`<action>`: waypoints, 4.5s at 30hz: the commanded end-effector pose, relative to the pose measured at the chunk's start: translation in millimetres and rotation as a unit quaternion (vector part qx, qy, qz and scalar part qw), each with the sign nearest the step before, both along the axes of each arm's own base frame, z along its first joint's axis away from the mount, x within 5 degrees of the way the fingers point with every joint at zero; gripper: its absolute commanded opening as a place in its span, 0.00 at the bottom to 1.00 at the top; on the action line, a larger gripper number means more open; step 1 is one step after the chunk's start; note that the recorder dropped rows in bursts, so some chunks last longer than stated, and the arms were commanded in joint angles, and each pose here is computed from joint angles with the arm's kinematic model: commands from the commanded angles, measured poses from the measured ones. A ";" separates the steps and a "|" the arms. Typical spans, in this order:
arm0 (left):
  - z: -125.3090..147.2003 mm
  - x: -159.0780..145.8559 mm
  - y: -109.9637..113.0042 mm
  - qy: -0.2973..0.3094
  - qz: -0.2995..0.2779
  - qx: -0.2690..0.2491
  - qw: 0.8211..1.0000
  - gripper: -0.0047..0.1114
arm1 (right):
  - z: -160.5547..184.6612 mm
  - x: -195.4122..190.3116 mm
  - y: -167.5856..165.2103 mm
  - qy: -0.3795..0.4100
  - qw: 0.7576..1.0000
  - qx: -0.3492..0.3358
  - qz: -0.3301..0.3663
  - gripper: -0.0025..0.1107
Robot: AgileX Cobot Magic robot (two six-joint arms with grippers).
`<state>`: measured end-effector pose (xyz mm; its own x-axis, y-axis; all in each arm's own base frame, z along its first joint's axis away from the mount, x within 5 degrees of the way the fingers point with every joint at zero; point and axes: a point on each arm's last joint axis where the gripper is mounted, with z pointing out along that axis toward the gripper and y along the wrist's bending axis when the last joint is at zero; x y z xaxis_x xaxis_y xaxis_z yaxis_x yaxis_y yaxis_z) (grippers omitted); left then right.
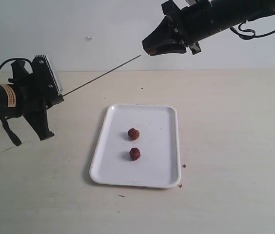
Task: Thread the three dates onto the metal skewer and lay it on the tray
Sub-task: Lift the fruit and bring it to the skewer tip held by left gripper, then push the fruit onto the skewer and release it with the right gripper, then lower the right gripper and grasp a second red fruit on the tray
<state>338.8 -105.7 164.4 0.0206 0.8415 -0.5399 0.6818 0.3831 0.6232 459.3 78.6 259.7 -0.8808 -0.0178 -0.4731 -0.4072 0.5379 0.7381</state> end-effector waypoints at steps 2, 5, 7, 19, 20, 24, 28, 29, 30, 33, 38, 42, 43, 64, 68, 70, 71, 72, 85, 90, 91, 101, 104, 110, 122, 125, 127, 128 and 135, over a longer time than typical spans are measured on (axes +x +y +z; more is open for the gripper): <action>3.4 0.1 -2.4 -0.013 -0.007 -0.015 1.000 0.04 | 8.6 -1.2 -1.4 -0.005 1.000 0.005 -0.004 0.27; 3.7 0.2 -2.7 -0.013 -0.007 -0.018 1.000 0.04 | 8.4 -2.2 3.9 -0.005 1.000 0.004 0.002 0.27; 3.7 0.2 -2.7 -0.013 -0.007 -0.018 1.000 0.04 | 8.3 -2.7 6.6 -0.005 1.000 0.003 0.005 0.27; 6.0 0.2 -6.5 -0.015 -0.006 -0.047 0.999 0.04 | 7.1 -5.1 19.2 -0.005 1.000 0.000 0.020 0.27; 5.9 -0.5 -8.3 -0.015 -0.010 -0.045 0.999 0.04 | 6.5 -5.2 21.3 -0.004 1.000 0.002 0.022 0.27; 5.8 -3.6 -15.4 -0.015 -0.034 -0.042 0.998 0.04 | 4.3 -5.2 26.3 -0.003 1.000 0.006 0.027 0.27; 7.8 -4.6 -20.3 -0.019 -0.041 -0.060 0.997 0.04 | -7.0 -4.1 36.3 0.010 0.999 0.007 0.037 0.27; 8.5 -4.6 -20.9 -0.019 -0.040 -0.069 0.997 0.04 | -7.6 -4.5 39.6 0.011 0.999 0.010 0.040 0.27; 10.0 -4.5 -22.1 -0.018 -0.037 -0.087 0.995 0.04 | -8.6 -6.2 47.0 0.005 0.999 0.008 0.052 0.27; 10.4 -4.5 -22.5 -0.017 -0.036 -0.093 0.995 0.04 | -9.1 -8.7 56.7 0.004 0.998 0.009 0.063 0.27; 11.4 -4.5 -23.3 -0.008 -0.026 -0.116 0.993 0.04 | -10.0 -12.3 67.2 0.004 0.997 0.003 0.077 0.44; 13.3 -4.5 -24.8 -0.003 -0.019 -0.144 0.989 0.04 | -10.9 -12.5 66.7 0.003 0.997 -0.003 0.078 0.67; 13.8 -4.5 -25.2 0.000 -0.016 -0.154 0.988 0.04 | -11.1 -12.5 66.6 0.003 0.997 -0.004 0.079 0.66; 12.8 4.7 -16.1 0.052 0.067 -0.136 0.987 0.04 | 32.7 -18.7 10.0 -0.067 0.989 -0.126 0.041 0.66; 11.2 6.3 -11.8 0.070 0.100 -0.128 0.984 0.04 | 29.1 -23.5 0.2 -0.070 0.972 -0.216 0.058 0.66; 12.5 9.8 -7.7 0.087 0.139 -0.125 0.979 0.04 | 25.1 -24.6 -0.1 -0.067 0.962 -0.255 0.064 0.65; 13.6 11.9 -4.9 0.097 0.164 -0.121 0.974 0.04 | 23.7 -25.4 3.2 -0.067 0.958 -0.269 0.069 0.64; 14.7 13.5 -2.5 0.106 0.189 -0.116 0.969 0.04 | 22.2 -26.4 6.6 -0.069 0.953 -0.284 0.078 0.62; 36.6 9.8 15.0 0.160 0.332 -0.050 0.928 0.04 | -41.4 -44.3 114.2 -0.058 0.873 -0.455 0.166 0.60; 42.7 2.1 3.3 0.206 0.315 -0.033 0.926 0.04 | -76.3 -42.7 136.5 -0.058 0.861 -0.474 0.174 0.60; 43.9 1.6 1.2 0.214 0.308 -0.040 0.926 0.04 | -81.2 -41.9 136.9 -0.055 0.859 -0.478 0.175 0.60; 44.8 1.0 -2.4 0.225 0.287 -0.041 0.930 0.04 | -90.0 -52.3 136.3 -0.034 0.838 -0.474 0.267 0.60; 44.9 1.1 -2.5 0.224 0.287 -0.041 0.930 0.04 | -90.8 -54.4 140.9 -0.019 0.852 -0.457 0.254 0.60; 44.7 0.8 -2.3 0.226 0.288 -0.040 0.930 0.04 | -105.3 -57.1 148.0 0.017 0.854 -0.468 0.226 0.59; 44.7 0.8 -2.4 0.226 0.288 -0.041 0.930 0.04 | -138.0 -56.9 149.7 0.050 0.835 -0.505 0.215 0.59; 44.7 0.8 -2.4 0.226 0.288 -0.041 0.930 0.04 | -138.0 -56.8 153.4 0.053 0.847 -0.487 0.205 0.57; 44.8 0.9 -2.5 0.226 0.288 -0.041 0.930 0.04 | -137.9 -56.9 154.8 0.058 0.853 -0.481 0.195 0.57; 44.8 1.0 -2.6 0.225 0.287 -0.042 0.930 0.04 | -137.9 -56.9 155.3 0.060 0.855 -0.478 0.191 0.57; 44.8 1.0 -2.6 0.225 0.287 -0.042 0.930 0.04 | -137.9 -57.2 155.4 0.074 0.858 -0.477 0.174 0.51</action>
<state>339.7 -106.2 204.7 -0.6706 0.6039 -0.4309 0.5372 0.7959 0.2792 400.7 232.4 118.5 -0.7822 -0.6219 0.0367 -0.6178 0.7819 0.0833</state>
